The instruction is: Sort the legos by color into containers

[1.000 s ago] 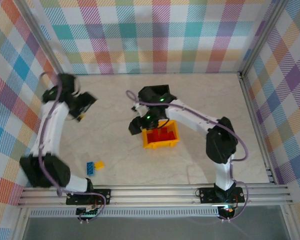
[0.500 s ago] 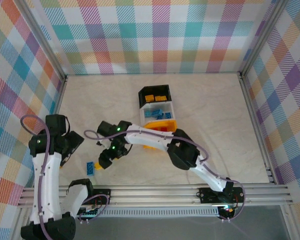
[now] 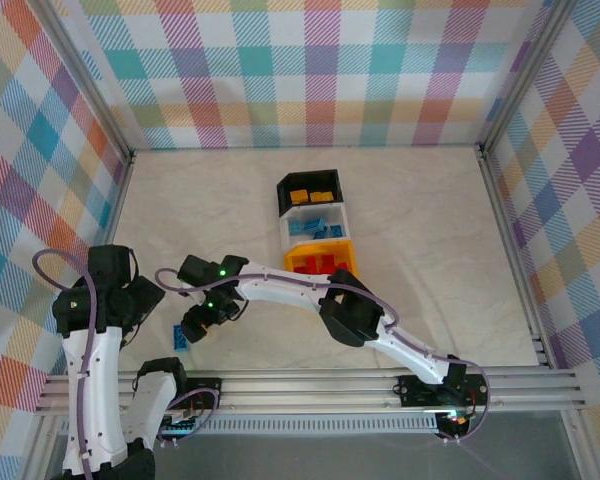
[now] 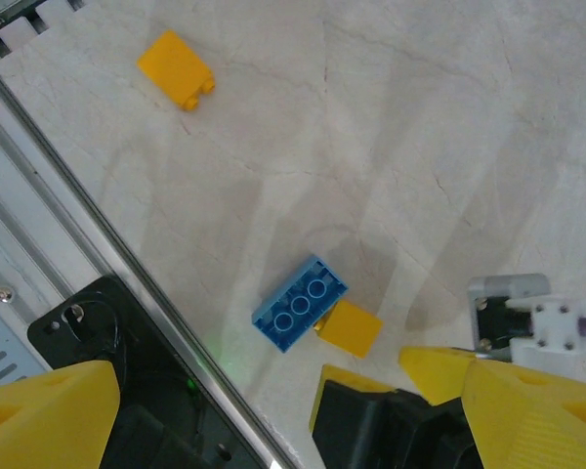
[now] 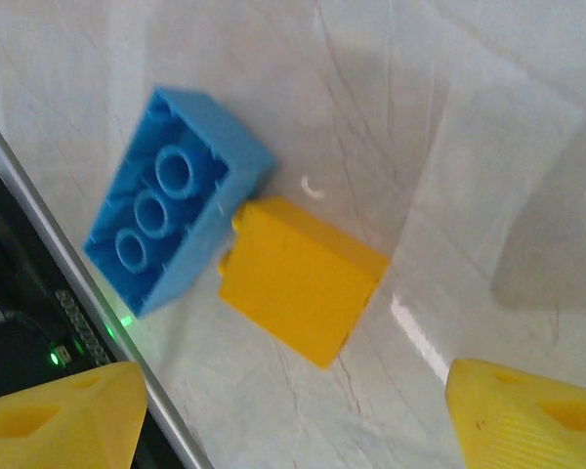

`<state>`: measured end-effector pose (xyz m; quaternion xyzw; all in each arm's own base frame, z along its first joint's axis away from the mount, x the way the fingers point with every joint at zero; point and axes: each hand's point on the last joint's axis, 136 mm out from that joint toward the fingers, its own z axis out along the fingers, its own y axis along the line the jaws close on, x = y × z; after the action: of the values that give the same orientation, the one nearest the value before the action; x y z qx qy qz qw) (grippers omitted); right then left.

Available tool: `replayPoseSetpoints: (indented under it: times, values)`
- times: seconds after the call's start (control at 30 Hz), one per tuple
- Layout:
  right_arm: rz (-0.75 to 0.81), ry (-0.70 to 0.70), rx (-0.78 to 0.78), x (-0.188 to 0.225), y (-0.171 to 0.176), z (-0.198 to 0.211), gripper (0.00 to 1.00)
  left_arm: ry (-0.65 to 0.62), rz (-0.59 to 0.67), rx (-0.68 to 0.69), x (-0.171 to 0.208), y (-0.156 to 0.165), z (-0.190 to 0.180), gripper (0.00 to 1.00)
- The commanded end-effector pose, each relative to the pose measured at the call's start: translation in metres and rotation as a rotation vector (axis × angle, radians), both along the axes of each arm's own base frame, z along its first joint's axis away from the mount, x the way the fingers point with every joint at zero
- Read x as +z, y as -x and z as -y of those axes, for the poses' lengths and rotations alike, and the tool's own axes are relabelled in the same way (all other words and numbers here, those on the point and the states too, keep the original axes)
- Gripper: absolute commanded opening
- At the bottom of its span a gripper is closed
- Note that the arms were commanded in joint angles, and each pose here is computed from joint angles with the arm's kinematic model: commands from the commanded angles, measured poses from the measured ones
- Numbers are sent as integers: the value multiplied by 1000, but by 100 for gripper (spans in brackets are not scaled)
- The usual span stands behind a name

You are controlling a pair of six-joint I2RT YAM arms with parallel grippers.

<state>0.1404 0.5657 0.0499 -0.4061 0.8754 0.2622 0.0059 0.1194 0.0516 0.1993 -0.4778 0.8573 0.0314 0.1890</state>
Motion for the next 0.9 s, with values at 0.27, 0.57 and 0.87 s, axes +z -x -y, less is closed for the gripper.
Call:
replayPoseSetpoints:
  times: [0.27,0.57,0.87]
  values:
    - [-251,-414,41,83,21,-38,49,-64,22,-8,24,10,-8,91]
    - [-297,-425,99,94,36,-41,36,-96,31,-24,30,4,-12,91]
    - [-213,-296,-82,90,-12,21,50,-17,-235,-11,-39,38,-2,97]
